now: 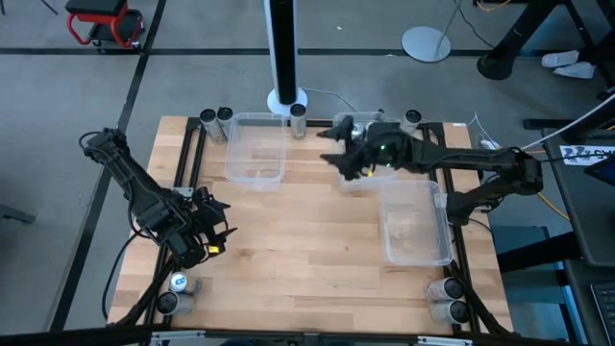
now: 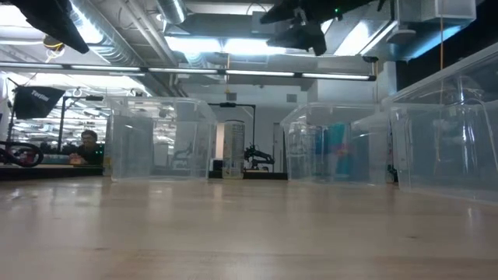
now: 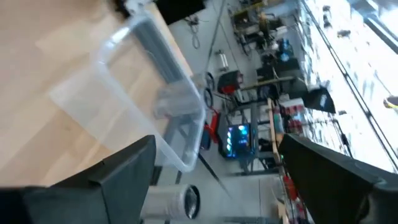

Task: Sort soda cans
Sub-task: Put the blue soda can into the top right transparent bin

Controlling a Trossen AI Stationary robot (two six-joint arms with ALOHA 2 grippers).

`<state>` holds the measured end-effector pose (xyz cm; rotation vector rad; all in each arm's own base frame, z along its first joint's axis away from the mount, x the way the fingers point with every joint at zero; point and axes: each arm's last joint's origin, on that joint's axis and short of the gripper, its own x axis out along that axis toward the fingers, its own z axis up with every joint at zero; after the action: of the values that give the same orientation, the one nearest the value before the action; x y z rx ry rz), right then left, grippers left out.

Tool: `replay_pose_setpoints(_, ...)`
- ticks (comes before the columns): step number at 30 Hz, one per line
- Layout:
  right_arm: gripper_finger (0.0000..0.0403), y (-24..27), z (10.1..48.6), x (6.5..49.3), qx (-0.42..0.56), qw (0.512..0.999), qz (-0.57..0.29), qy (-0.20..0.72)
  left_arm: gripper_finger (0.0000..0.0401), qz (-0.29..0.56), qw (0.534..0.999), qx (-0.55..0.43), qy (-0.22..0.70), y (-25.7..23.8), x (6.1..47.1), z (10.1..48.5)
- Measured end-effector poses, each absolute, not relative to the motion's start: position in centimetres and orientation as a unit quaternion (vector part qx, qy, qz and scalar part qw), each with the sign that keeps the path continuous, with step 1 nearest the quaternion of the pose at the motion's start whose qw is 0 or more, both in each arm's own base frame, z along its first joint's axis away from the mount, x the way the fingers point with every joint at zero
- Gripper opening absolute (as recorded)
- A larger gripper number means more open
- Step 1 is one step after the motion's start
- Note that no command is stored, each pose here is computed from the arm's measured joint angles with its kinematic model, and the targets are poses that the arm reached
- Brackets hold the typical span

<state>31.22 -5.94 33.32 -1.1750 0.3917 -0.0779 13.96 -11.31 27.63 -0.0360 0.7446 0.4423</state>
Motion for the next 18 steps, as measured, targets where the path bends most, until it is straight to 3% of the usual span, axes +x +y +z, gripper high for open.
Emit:
replay_pose_setpoints(11,0.0347,-3.4,30.1,35.0,-0.582,0.799,0.020,0.150,0.0308,0.249,0.913,-0.024,0.323,-10.9,14.2,27.8)
replay_pose_setpoints(18,0.0347,-0.3,28.2,36.5,-0.584,0.798,0.078,0.125,0.0308,0.226,0.899,-0.073,0.369,-11.3,14.0,27.5)
